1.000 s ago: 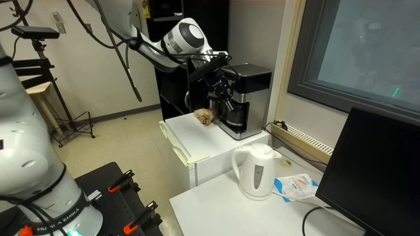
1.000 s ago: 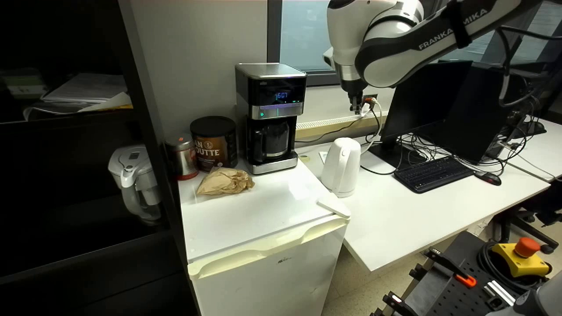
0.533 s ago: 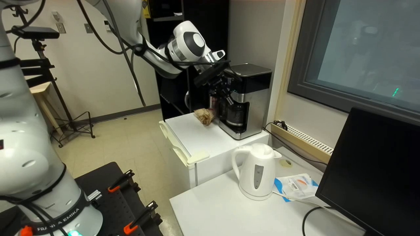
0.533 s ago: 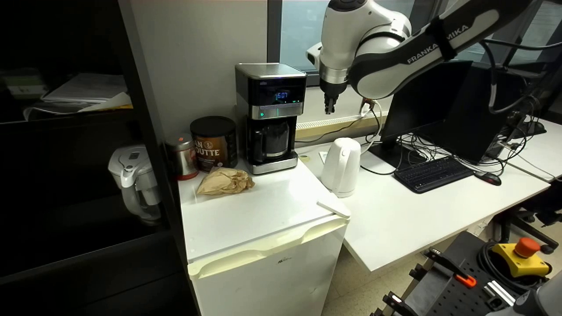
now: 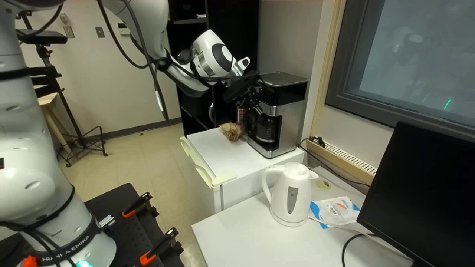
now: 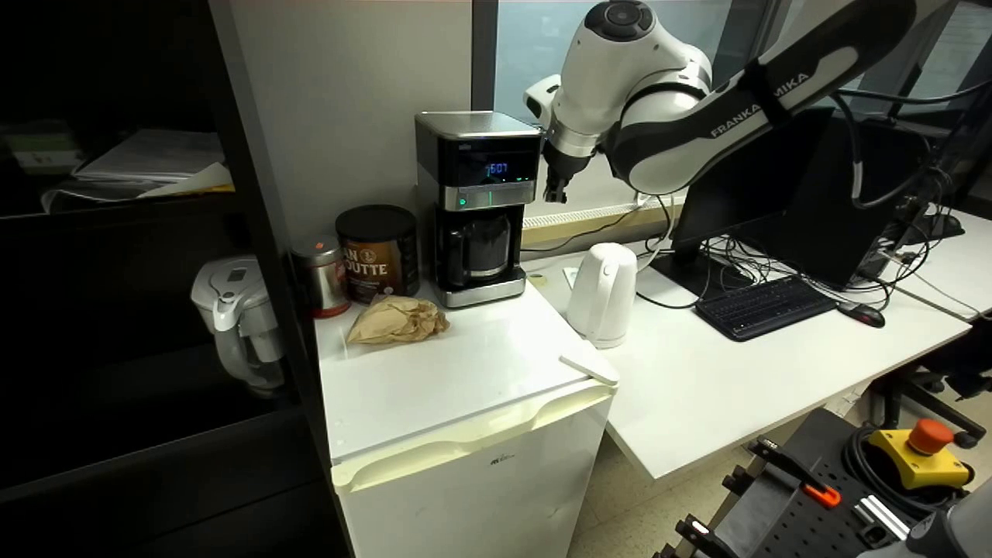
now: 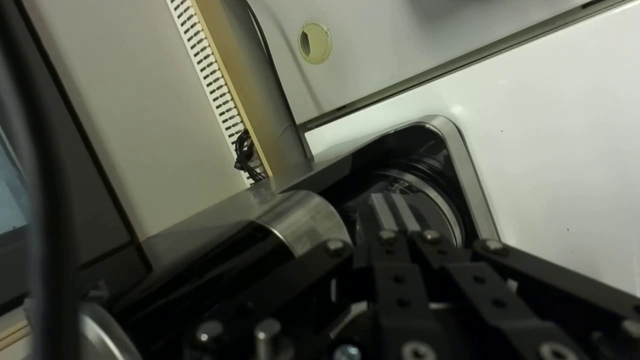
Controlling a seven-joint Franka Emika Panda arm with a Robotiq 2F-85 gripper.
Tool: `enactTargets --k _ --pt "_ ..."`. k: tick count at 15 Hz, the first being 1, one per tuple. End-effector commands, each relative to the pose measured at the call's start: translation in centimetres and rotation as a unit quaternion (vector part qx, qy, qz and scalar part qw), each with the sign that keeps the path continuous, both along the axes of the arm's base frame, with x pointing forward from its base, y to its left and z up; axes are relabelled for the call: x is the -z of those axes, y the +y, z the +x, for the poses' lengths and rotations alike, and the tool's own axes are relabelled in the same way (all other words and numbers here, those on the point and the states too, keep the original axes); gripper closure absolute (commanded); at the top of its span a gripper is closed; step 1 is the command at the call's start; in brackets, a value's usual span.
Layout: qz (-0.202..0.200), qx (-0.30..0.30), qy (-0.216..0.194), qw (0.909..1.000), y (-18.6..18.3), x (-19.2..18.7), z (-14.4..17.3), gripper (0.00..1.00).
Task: Press a button on the right side of the coffee machine
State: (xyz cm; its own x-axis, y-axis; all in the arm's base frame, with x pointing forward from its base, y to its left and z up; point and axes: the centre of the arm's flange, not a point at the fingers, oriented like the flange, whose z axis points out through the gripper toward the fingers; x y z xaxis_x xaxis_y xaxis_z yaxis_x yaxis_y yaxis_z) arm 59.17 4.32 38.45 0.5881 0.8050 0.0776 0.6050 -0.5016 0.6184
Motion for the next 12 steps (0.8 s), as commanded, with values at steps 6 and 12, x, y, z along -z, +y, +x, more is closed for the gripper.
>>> enactTargets --k 6,12 --pt "-0.013 -0.046 -0.055 0.9973 1.0 0.7 2.6 1.00" --pt "-0.007 -0.054 -0.064 0.9965 0.9 0.8 4.0 1.00"
